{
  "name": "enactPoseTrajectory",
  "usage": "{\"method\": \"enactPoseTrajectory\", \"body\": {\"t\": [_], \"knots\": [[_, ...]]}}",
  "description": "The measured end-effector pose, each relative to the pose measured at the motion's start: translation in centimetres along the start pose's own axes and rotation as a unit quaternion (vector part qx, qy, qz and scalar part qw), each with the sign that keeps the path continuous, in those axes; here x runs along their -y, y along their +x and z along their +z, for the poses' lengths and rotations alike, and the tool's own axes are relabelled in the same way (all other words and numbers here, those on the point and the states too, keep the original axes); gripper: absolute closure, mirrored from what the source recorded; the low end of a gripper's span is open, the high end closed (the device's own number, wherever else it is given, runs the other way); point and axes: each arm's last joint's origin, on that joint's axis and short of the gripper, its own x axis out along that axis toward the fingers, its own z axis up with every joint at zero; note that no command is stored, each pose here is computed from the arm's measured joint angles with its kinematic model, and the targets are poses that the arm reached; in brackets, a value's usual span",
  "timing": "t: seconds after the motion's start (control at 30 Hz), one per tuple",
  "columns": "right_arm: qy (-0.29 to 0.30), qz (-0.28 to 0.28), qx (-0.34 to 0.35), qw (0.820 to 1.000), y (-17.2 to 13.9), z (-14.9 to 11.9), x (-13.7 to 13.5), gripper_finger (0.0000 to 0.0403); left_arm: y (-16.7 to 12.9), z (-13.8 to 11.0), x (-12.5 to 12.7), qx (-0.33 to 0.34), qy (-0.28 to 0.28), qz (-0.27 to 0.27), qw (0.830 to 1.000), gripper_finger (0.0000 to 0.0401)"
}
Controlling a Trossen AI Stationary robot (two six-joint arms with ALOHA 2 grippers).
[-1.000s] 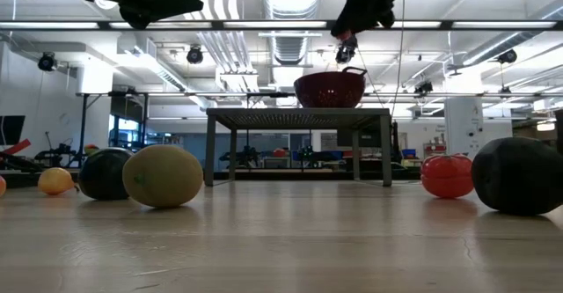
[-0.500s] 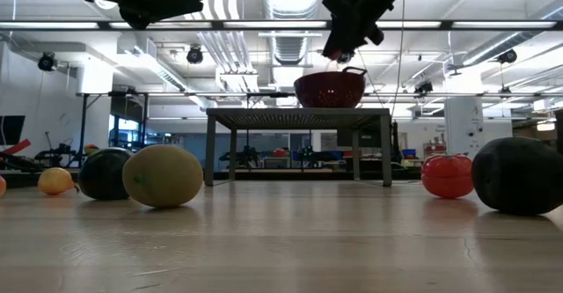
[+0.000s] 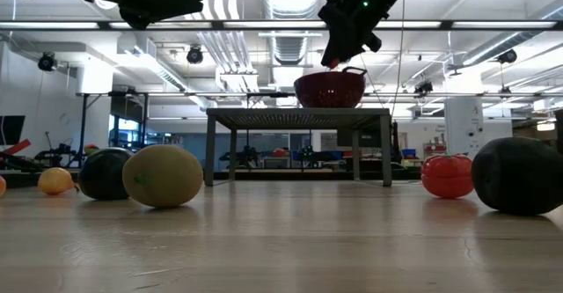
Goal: Pick & Place Fruit
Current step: Put the pear into the purple strainer bowl on the shelf
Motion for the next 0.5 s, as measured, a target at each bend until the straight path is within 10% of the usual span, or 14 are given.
{"method": "enactPoseTrajectory", "body": {"t": [0.5], "knots": [[0.013,-0.005,-0.002,1.000,0.21,-0.01,0.48,0.0284,0.00,0.00,0.00,0.000,0.000,0.000,1.000,0.0233]]}}
